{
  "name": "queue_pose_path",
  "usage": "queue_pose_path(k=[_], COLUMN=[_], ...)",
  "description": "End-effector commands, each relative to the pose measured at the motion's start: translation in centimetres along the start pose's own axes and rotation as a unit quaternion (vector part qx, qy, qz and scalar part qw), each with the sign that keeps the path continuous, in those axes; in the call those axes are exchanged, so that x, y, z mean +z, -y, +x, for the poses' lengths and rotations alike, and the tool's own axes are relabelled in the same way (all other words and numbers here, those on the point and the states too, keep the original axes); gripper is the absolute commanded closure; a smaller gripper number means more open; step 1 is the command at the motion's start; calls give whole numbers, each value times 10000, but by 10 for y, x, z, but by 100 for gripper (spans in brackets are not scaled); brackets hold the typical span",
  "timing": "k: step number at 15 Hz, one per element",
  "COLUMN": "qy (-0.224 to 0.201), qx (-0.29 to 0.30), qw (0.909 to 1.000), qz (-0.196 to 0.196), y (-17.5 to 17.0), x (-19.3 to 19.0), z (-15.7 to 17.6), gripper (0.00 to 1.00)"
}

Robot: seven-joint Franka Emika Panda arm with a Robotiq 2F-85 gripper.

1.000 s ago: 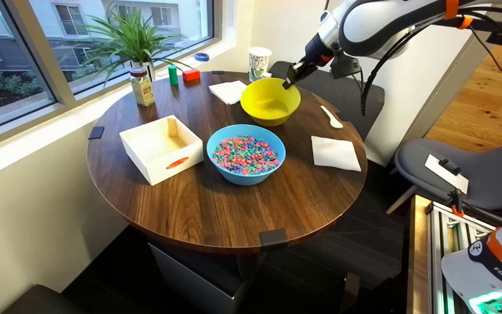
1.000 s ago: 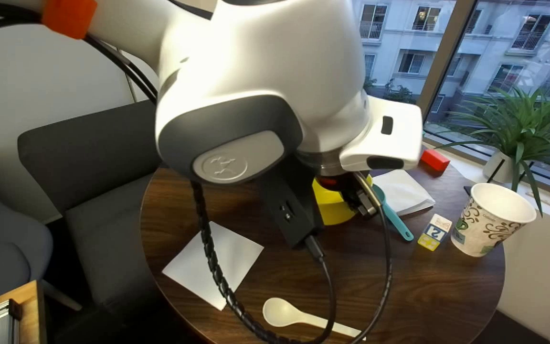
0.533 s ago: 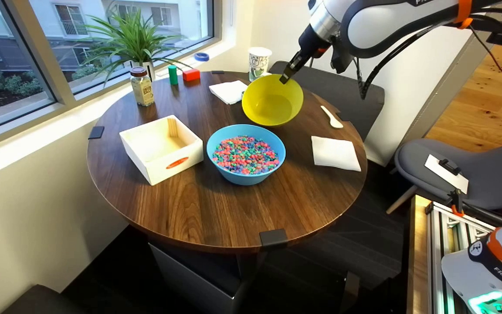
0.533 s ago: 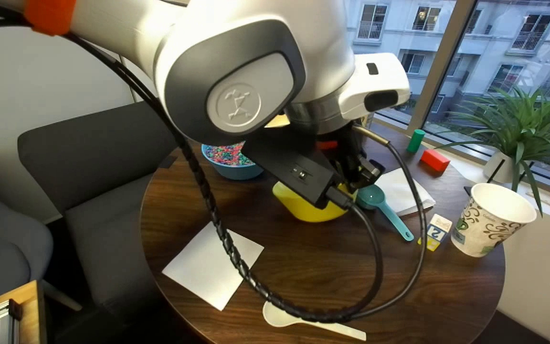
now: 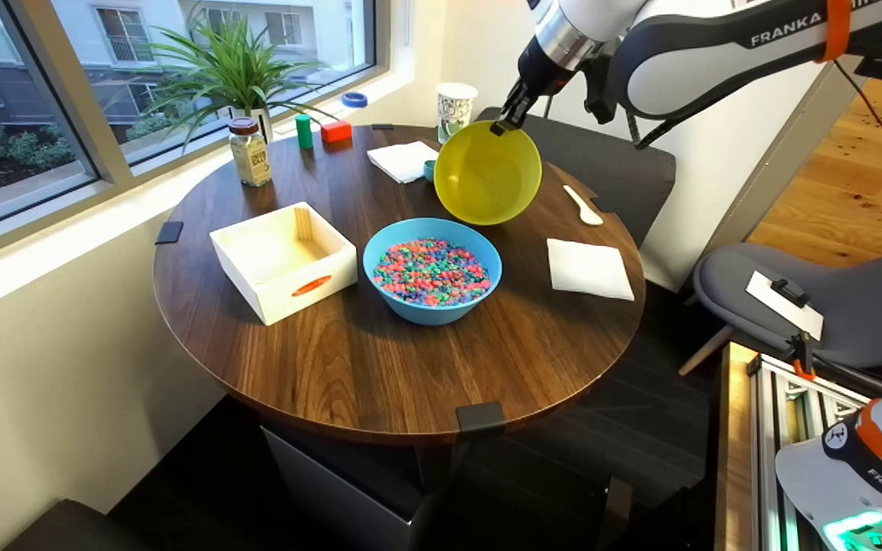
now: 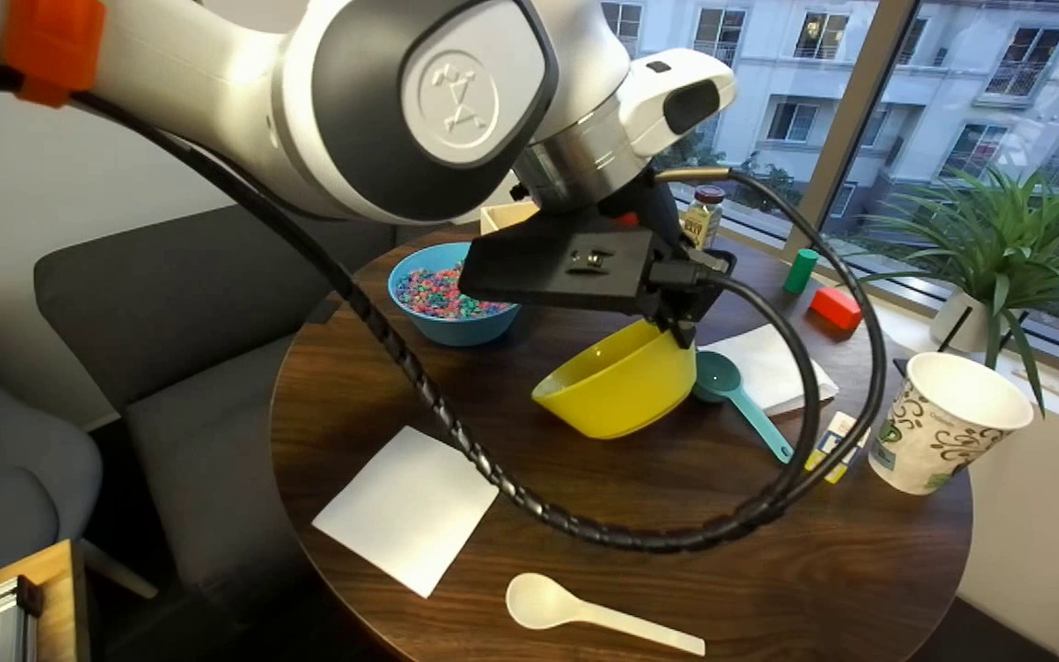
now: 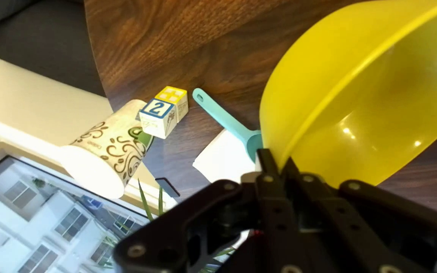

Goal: Pick up the yellow bowl and place it upside down on the table

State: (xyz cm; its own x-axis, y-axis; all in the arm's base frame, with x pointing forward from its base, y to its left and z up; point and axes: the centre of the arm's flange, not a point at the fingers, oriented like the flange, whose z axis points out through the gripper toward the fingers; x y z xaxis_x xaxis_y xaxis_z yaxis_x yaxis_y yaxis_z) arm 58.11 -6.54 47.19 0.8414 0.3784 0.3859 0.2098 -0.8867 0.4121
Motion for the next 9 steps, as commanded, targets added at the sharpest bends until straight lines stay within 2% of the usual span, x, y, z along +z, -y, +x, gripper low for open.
queue_pose_path(k=[1,9], qy=[84,-42], qx=[-450,-1078], qw=[9977,9861], qz=[-491,-1267], y=[18,48], x=[-13,-33], z=[6,29], gripper=[97,97])
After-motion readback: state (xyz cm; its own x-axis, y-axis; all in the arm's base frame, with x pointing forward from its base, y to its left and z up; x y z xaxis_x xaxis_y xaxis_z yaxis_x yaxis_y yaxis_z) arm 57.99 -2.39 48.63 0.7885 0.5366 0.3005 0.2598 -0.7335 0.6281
